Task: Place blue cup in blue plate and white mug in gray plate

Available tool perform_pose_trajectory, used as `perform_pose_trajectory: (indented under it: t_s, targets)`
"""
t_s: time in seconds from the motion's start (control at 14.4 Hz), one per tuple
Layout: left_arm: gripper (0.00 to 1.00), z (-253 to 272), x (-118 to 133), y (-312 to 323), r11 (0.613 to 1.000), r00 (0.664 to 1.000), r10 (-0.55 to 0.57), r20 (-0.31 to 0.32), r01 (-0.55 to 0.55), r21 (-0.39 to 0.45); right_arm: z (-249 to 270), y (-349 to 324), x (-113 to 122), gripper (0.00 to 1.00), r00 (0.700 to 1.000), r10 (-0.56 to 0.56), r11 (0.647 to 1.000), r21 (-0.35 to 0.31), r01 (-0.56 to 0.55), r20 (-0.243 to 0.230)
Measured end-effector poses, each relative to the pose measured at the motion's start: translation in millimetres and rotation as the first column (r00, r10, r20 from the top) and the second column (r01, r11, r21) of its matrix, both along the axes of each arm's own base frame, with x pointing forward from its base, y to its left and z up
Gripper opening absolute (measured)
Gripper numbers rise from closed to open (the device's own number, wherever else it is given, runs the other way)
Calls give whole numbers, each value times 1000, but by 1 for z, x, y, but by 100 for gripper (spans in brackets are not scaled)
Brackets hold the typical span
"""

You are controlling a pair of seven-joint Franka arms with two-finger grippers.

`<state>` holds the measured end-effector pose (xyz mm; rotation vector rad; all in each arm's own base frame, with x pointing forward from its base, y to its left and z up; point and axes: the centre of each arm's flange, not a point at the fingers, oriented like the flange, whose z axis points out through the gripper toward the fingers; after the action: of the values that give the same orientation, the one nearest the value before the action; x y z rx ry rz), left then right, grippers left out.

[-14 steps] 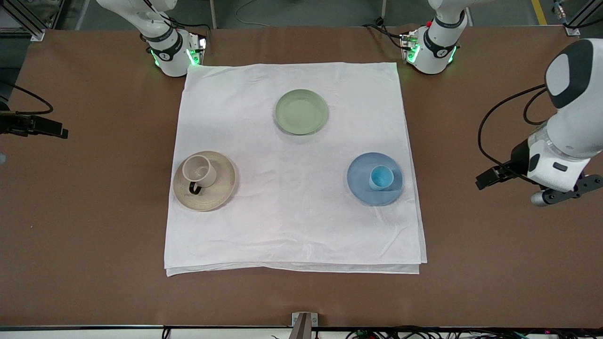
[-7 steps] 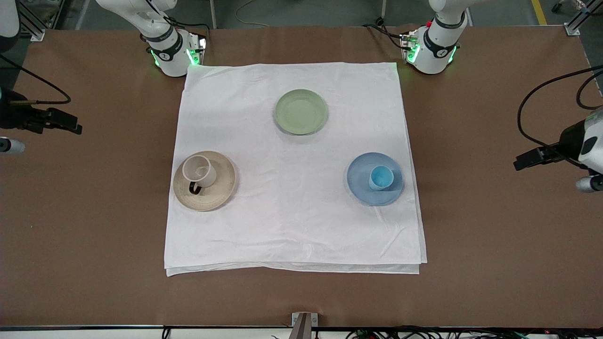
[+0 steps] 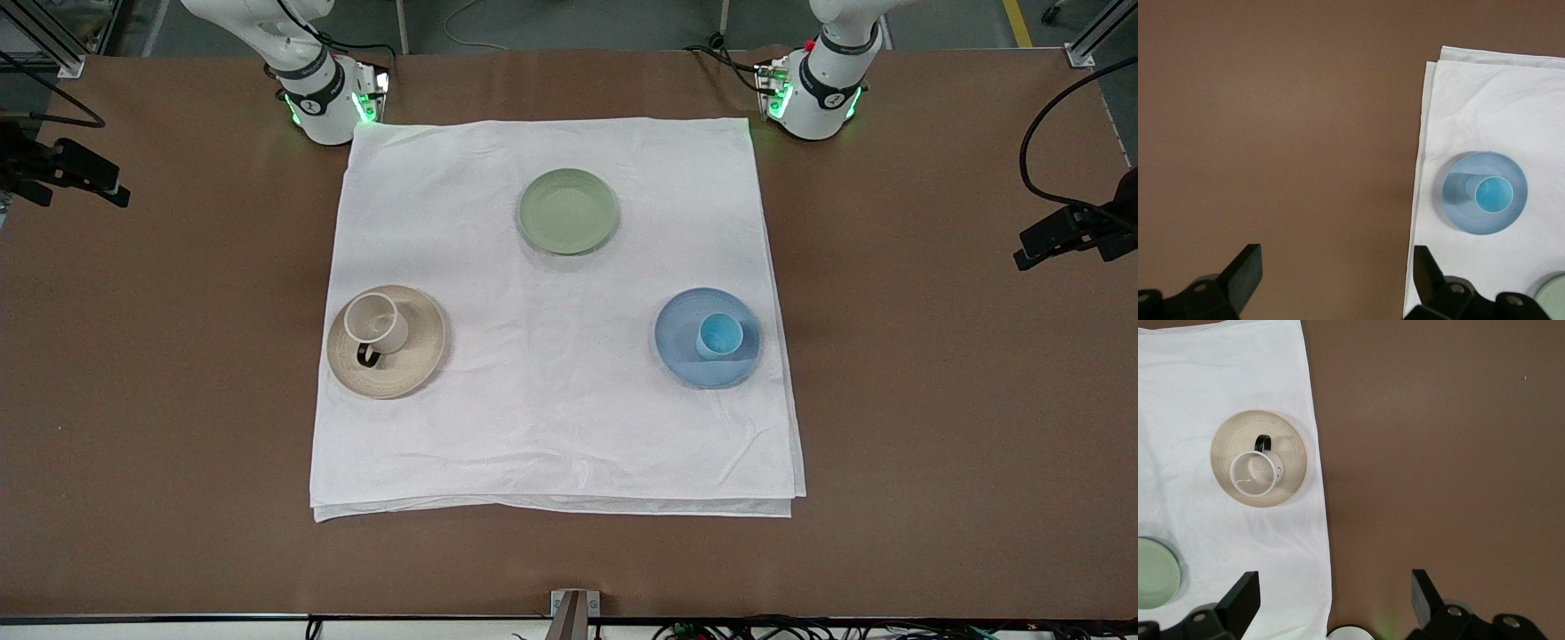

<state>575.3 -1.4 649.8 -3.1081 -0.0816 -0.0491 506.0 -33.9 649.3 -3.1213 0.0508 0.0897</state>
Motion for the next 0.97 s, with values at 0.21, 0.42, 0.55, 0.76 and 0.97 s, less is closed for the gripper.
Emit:
perform_pose_trajectory:
  t_s: [0.21,0.42,0.55,0.76,0.97]
  targets:
    - [100,31,-24,-29,999,999,-43,30,43,22,-1,0,-1,100,1000,0,1000,0,0,-2]
    - [100,40,-48,-32,998,999,-45,-16,46,31,-4,0,-1,100,1000,3,1000,1,-3,-7]
    - [100,39,-53,-32,998,999,-45,-25,46,32,-4,0,-1,100,1000,5,1000,1,-5,-3]
    - [100,32,-54,-30,998,998,-48,-40,49,32,-4,0,0,100,1000,6,1000,1,-6,1]
    - [100,27,-52,-30,998,998,-48,-49,49,32,-3,0,0,100,1000,7,1000,0,-7,3]
